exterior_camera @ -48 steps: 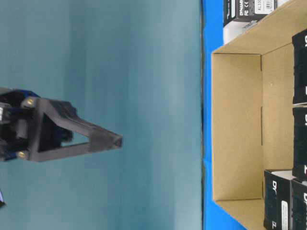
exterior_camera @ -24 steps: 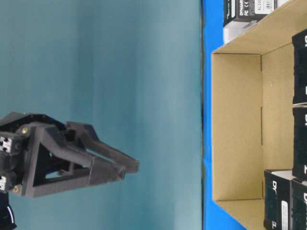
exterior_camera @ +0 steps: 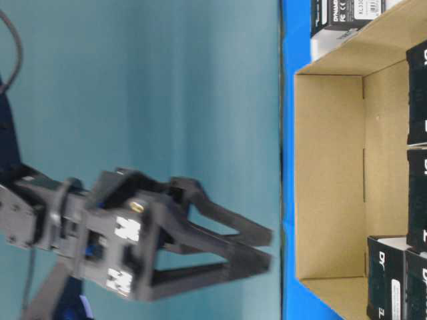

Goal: Pick the box from inside the cardboard box.
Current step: 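Lower the right gripper around the back-left black-and-white package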

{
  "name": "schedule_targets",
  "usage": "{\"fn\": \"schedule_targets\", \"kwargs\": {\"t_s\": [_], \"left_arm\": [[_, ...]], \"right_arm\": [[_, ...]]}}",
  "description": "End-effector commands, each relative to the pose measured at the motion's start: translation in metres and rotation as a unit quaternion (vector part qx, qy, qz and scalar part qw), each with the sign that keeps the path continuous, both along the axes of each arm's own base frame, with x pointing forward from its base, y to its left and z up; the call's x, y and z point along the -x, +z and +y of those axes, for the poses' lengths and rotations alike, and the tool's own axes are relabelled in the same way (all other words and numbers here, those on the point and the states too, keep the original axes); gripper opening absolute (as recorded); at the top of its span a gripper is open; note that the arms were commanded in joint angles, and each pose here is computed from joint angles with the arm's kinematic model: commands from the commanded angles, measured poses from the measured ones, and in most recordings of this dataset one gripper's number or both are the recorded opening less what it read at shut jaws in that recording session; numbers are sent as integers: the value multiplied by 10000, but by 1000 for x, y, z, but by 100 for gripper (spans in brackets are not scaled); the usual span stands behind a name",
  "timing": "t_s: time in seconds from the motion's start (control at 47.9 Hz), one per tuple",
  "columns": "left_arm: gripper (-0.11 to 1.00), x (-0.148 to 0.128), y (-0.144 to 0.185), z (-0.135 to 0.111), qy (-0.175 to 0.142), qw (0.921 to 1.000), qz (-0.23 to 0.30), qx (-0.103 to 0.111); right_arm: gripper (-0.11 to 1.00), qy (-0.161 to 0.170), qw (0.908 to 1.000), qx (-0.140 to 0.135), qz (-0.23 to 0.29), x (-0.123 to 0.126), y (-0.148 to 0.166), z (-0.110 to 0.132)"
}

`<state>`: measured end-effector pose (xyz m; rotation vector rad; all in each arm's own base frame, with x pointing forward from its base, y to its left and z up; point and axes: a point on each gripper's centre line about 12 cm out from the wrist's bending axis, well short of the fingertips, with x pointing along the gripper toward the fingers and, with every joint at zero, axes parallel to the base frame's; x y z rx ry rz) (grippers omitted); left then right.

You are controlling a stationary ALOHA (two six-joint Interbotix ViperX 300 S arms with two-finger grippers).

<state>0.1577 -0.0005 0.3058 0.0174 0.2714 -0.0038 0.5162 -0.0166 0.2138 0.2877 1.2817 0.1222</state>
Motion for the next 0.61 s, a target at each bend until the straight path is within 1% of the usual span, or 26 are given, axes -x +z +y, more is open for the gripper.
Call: {"fn": "schedule_targets", "kwargs": {"t_s": [0.0, 0.23, 0.584], "left_arm": [[-6, -1, 12, 0, -11, 9999, -123, -7], [-6, -1, 11, 0, -6, 9999, -108, -14], [-6, -1, 11, 0, -19, 9999, -108, -36]], "right_arm": [[99, 7, 10000, 31, -41, -6, -10, 7], [99, 13, 10000, 42, -32, -14, -35, 16], [99, -26, 10000, 56, -30, -20, -53, 17]]}}
